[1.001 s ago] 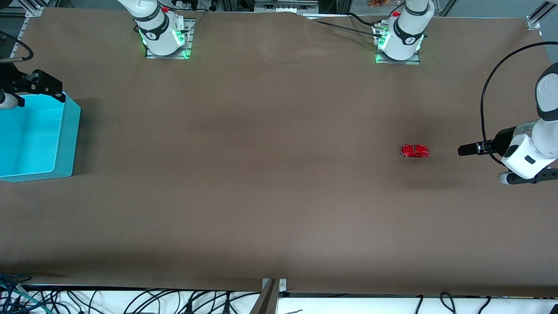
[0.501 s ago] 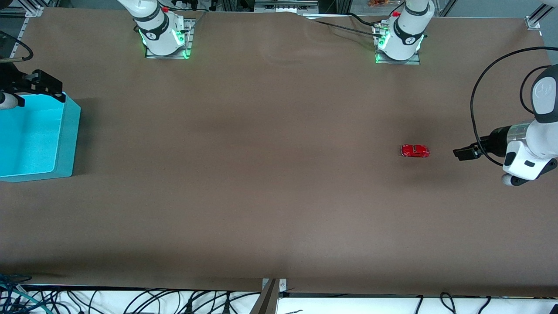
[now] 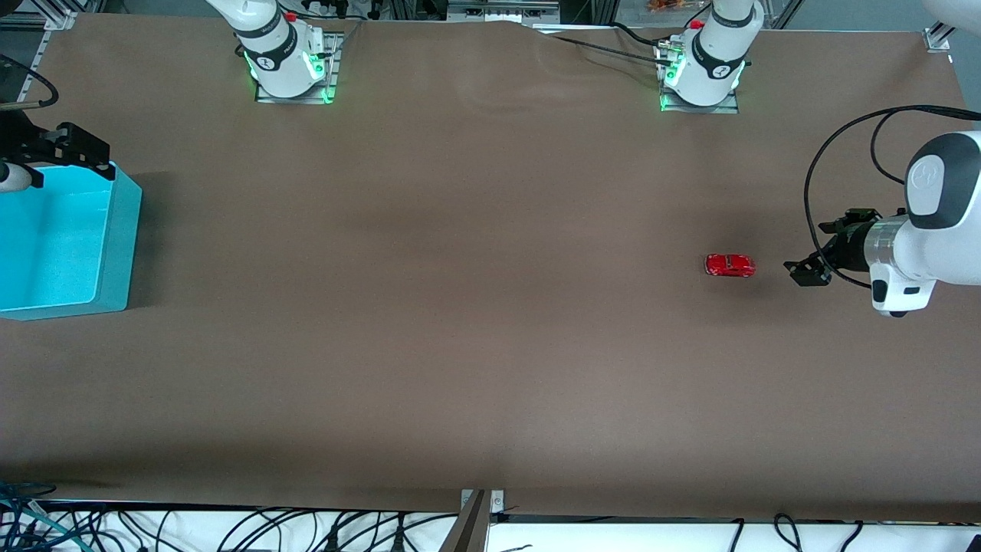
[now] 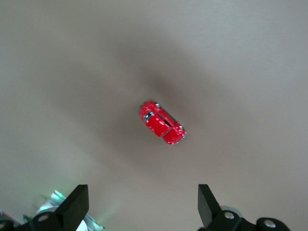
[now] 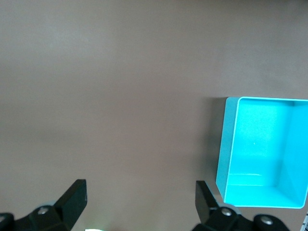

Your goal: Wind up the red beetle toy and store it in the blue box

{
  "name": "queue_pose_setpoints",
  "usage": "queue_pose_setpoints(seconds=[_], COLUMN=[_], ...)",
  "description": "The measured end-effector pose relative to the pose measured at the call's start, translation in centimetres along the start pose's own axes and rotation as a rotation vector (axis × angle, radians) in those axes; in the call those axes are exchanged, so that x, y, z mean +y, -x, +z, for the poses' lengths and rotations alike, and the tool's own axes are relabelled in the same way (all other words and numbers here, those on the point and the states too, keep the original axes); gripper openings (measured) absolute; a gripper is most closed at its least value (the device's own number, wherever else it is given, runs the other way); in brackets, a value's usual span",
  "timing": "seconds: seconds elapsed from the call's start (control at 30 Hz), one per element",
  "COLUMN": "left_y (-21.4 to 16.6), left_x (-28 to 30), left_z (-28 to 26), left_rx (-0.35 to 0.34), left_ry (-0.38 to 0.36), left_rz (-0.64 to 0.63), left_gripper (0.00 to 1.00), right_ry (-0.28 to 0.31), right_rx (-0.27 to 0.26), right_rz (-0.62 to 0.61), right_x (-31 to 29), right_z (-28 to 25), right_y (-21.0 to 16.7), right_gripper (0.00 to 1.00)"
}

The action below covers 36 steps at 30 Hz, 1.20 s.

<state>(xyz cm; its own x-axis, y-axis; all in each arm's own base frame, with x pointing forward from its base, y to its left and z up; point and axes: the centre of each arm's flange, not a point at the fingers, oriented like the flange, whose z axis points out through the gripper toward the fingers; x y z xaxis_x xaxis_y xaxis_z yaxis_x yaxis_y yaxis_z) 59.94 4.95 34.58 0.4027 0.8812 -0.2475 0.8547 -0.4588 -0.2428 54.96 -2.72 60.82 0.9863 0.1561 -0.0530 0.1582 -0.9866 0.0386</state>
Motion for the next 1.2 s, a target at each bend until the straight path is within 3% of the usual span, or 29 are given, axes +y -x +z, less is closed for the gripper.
queue_pose_setpoints(seconds=[0.3, 0.7, 1.2], left_y=[-0.7, -0.9, -0.8], left_x=[0.2, -0.3, -0.3], left_z=[4.4, 10.2, 13.9], left_rx=[0.028, 0.060, 0.066], left_ry=[0.057, 0.140, 0.174], left_rz=[-0.205, -0.384, -0.480], left_gripper=[1.00, 1.00, 0.99], right_ry=[0.000, 0.000, 0.000], right_rx=[0.000, 0.000, 0.000], right_rz=[0.000, 0.000, 0.000], right_x=[0.0, 0.0, 0.0], right_z=[0.0, 0.0, 0.0], right_y=[0.0, 0.0, 0.0], right_gripper=[1.00, 1.00, 1.00])
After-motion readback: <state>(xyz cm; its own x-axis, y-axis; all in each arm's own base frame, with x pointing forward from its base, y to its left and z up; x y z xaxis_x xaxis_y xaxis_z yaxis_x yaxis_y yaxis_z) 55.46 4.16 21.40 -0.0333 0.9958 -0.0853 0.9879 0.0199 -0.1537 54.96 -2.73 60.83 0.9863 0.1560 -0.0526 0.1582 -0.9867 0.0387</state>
